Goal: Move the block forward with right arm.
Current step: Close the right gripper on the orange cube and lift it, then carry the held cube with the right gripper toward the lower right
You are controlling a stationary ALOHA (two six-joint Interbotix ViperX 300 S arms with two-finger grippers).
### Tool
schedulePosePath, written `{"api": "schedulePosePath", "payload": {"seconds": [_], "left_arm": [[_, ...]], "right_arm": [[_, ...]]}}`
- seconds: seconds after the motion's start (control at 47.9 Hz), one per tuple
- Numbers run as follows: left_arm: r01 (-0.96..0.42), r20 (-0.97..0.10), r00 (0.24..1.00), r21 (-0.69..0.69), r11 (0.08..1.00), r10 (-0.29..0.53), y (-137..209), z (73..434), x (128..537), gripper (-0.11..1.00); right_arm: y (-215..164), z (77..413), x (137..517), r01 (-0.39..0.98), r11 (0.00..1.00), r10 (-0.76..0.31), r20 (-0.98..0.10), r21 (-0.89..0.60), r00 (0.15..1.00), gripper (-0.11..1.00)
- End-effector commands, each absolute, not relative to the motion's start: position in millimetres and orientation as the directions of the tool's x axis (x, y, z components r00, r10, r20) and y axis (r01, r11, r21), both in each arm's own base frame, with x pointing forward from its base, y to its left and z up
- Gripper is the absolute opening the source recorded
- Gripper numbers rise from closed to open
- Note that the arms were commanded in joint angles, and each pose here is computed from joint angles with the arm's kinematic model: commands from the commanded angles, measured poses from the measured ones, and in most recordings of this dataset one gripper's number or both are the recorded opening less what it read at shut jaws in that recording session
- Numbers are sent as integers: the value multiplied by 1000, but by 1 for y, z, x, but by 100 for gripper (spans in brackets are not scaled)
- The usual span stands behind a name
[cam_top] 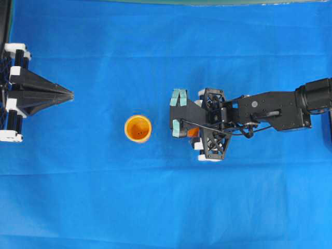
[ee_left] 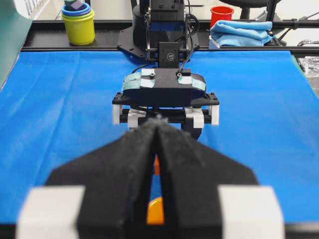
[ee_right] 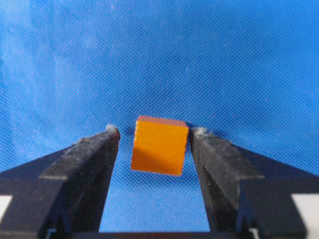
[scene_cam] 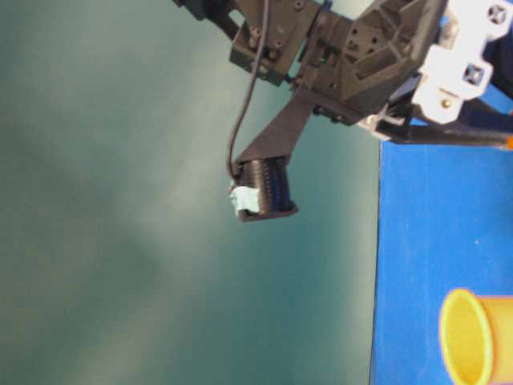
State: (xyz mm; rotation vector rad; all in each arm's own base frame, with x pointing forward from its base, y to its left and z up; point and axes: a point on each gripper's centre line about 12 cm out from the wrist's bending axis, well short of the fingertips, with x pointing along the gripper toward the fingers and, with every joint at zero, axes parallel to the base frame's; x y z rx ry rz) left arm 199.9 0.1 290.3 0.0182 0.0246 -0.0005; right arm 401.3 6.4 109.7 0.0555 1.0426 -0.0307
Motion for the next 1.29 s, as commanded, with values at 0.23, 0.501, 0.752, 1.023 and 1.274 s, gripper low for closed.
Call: {"api": "schedulePosePath", "payload": {"seconds": [0.23,0.501,0.752,1.023,1.274], "left_arm": [[1,-3,1000,23,1000,-1,0,302,202,0],[1,-5,1000,21,1000,0,0,302,202,0],[-6,-3,1000,21,1000,6,1,302,202,0],[-6,-3,1000,21,1000,6,1,302,202,0],[-5,-2,1000,23,1000,5,1,303,202,0]], "right_arm": [[8,119,404,51,998,4,-849,36,529,46],[9,163,401,56,997,7,-837,45,548,41],[9,221,382,57,997,6,-846,43,534,41],[8,270,361,57,998,4,-846,41,534,41],[20,294,348,23,999,24,-840,44,542,41]]}}
